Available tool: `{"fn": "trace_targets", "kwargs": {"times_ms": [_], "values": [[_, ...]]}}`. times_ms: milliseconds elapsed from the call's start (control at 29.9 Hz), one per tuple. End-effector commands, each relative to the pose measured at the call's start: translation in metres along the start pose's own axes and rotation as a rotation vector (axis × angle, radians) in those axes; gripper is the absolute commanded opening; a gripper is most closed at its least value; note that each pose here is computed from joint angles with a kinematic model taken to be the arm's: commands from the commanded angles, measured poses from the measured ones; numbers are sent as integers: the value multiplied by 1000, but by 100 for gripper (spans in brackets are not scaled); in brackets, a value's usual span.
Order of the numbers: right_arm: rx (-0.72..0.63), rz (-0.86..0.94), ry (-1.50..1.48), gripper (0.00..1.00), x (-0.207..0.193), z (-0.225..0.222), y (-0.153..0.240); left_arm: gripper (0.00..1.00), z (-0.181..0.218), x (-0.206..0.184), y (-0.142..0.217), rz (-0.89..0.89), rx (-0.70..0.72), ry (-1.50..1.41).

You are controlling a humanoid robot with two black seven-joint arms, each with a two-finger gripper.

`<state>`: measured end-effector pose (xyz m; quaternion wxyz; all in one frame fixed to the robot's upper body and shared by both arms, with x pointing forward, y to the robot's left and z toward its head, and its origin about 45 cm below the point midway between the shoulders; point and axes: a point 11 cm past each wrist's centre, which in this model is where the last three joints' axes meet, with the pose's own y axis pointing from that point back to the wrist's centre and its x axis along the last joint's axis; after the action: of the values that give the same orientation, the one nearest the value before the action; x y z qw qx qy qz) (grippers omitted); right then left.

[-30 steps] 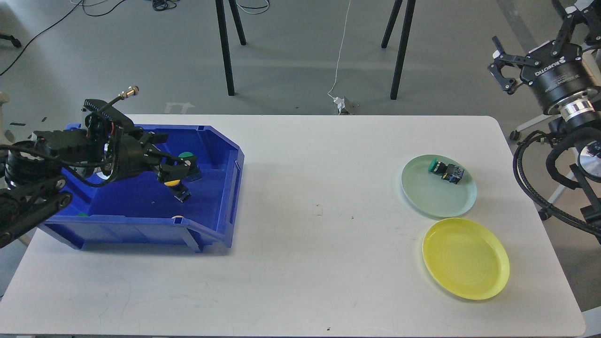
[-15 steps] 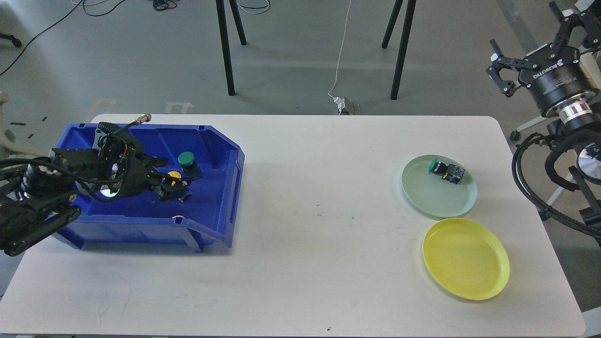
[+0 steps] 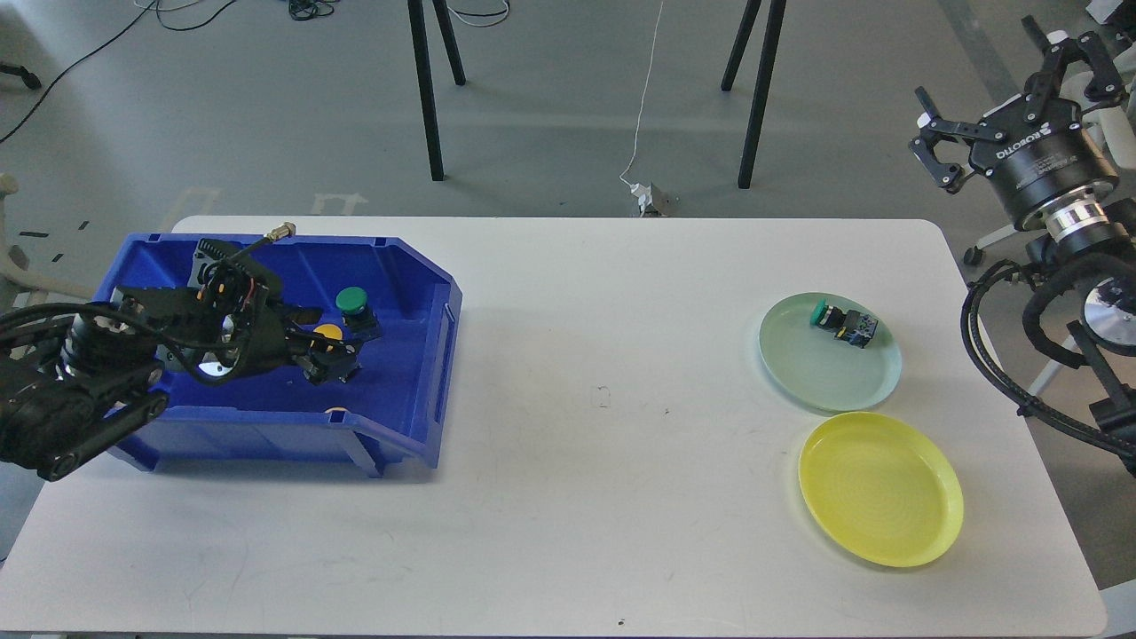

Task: Pass button and place on color plate
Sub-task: 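Grasp the yellow button module in the bin with the left gripper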

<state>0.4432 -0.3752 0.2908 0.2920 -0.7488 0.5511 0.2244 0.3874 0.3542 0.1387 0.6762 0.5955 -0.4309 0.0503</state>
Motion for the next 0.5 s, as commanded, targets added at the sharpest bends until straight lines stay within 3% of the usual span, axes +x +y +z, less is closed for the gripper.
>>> {"fn": "trace_targets", "kwargs": {"times_ms": [0, 301, 467], "values": [[-2, -3, -12, 98, -2, 5, -2, 62, 0, -4, 0, -11, -1, -5], [-4, -6, -24, 98, -4, 10, -3, 58, -1, -4, 0, -13, 2, -3], [-4, -5, -24, 98, -3, 10, -3, 46, -2, -5, 0, -14, 8, -2]]}}
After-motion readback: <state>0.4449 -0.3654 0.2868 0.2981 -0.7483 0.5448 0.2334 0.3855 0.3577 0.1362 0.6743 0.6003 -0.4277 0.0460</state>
